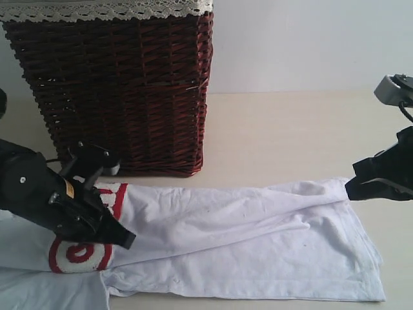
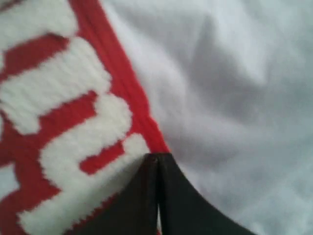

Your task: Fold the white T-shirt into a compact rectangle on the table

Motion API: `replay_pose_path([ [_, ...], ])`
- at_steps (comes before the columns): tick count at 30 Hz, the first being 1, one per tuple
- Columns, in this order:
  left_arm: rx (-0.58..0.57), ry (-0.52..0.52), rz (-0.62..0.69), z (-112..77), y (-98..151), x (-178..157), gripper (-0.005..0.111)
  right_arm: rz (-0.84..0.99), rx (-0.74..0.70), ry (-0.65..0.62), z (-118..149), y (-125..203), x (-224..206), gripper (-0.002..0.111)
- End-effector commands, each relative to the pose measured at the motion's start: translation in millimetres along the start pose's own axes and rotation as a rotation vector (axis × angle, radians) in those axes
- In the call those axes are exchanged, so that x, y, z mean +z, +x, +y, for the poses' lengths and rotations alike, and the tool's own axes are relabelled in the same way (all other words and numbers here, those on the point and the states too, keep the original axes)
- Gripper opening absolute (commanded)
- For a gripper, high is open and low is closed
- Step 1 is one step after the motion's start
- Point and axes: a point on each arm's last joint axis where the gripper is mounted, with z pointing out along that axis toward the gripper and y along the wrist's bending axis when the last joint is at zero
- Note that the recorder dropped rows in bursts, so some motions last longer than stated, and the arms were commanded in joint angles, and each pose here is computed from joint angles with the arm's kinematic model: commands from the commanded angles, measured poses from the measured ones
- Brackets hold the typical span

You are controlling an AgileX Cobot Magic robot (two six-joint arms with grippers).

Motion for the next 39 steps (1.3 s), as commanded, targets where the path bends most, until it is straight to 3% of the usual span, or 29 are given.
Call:
replay_pose_path([
  [1, -0.052, -0.025, -0.142, 15.5, -14, -9, 0.0, -0.006, -0.01, -0.007, 2, -2, -2, 0.0],
  [6, -0.064, -0.031, -0.263, 17.8, -25, -15, 0.0, 0.007, -0.008, -0.019, 3, 0, -2, 0.0],
  [14, -0.089, -0.011, -0.292, 11.5, -37, -36, 0.0, 0.132, -0.039, -0.06, 5, 8, 10, 0.0],
  [18, 0.012, 0.034, -0.3, -16.7, -36, -52, 0.0, 0.309, -0.151, -0.06, 12, 20, 38, 0.0],
  [22, 0.227, 0.091, -0.196, -60.1, -21, -47, 0.0, 0.437, -0.246, -0.036, 17, 28, 61, 0.0],
  [27, 0.372, 0.122, -0.073, -89.6, -2, -36, 0.0, 0.363, -0.24, 0.07, 8, 20, 76, 0.0],
  [32, 0.272, 0.088, 0.044, -70.1, 3, -34, 0.0, 0.107, -0.153, 0.222, -4, -2, 82, 0.0],
  [39, 0.006, 0.026, 0.105, -18.1, -1, -32, 0.0, 0.278, -0.092, 0.225, -21, 17, 118, 0.0],
])
